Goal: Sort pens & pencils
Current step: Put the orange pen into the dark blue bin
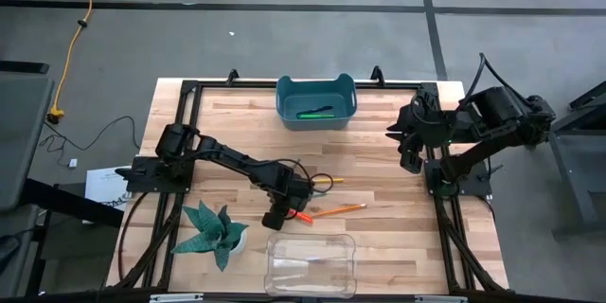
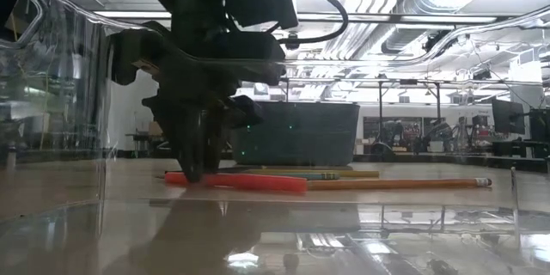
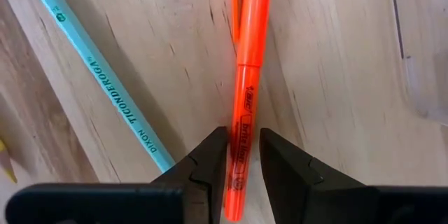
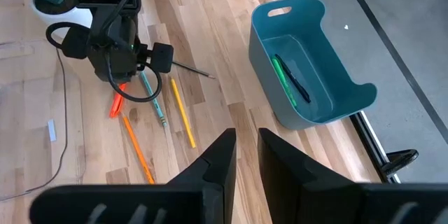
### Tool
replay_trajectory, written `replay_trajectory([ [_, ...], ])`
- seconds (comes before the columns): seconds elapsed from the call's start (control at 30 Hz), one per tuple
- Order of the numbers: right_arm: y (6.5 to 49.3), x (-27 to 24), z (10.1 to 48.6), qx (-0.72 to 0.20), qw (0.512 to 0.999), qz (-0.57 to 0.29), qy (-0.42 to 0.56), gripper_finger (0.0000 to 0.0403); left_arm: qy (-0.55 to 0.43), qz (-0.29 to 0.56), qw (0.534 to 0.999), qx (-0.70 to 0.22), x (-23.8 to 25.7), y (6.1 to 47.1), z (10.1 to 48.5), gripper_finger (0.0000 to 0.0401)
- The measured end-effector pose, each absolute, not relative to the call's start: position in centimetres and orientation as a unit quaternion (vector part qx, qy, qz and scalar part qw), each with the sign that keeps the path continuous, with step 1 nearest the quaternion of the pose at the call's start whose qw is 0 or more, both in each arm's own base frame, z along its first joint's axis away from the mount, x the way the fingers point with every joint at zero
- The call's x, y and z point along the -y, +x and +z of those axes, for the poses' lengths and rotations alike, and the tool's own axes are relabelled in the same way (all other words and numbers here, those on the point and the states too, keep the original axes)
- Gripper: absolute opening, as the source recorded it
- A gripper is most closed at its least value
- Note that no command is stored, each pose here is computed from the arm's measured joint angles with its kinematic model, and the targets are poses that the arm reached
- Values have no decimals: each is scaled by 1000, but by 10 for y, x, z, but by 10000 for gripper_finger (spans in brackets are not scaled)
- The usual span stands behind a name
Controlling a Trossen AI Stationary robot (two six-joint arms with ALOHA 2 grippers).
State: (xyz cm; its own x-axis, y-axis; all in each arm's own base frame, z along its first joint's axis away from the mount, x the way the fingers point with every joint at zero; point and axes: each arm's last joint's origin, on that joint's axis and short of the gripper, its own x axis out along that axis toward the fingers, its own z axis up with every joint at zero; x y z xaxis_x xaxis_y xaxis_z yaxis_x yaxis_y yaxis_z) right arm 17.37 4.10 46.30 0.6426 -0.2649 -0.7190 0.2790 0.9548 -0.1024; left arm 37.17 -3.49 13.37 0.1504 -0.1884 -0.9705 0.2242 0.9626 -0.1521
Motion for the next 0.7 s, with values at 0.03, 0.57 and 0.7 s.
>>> replay_trajectory([
  [0.03,174,-41,463,-395,906,-150,9,51,15,-134,758,-638,35,372,134,78],
  [0.57,174,-41,463,-395,906,-150,9,51,38,-98,757,-645,42,370,132,78],
  [0.7,174,-41,463,-395,906,-150,9,51,41,-94,756,-646,44,370,132,78],
])
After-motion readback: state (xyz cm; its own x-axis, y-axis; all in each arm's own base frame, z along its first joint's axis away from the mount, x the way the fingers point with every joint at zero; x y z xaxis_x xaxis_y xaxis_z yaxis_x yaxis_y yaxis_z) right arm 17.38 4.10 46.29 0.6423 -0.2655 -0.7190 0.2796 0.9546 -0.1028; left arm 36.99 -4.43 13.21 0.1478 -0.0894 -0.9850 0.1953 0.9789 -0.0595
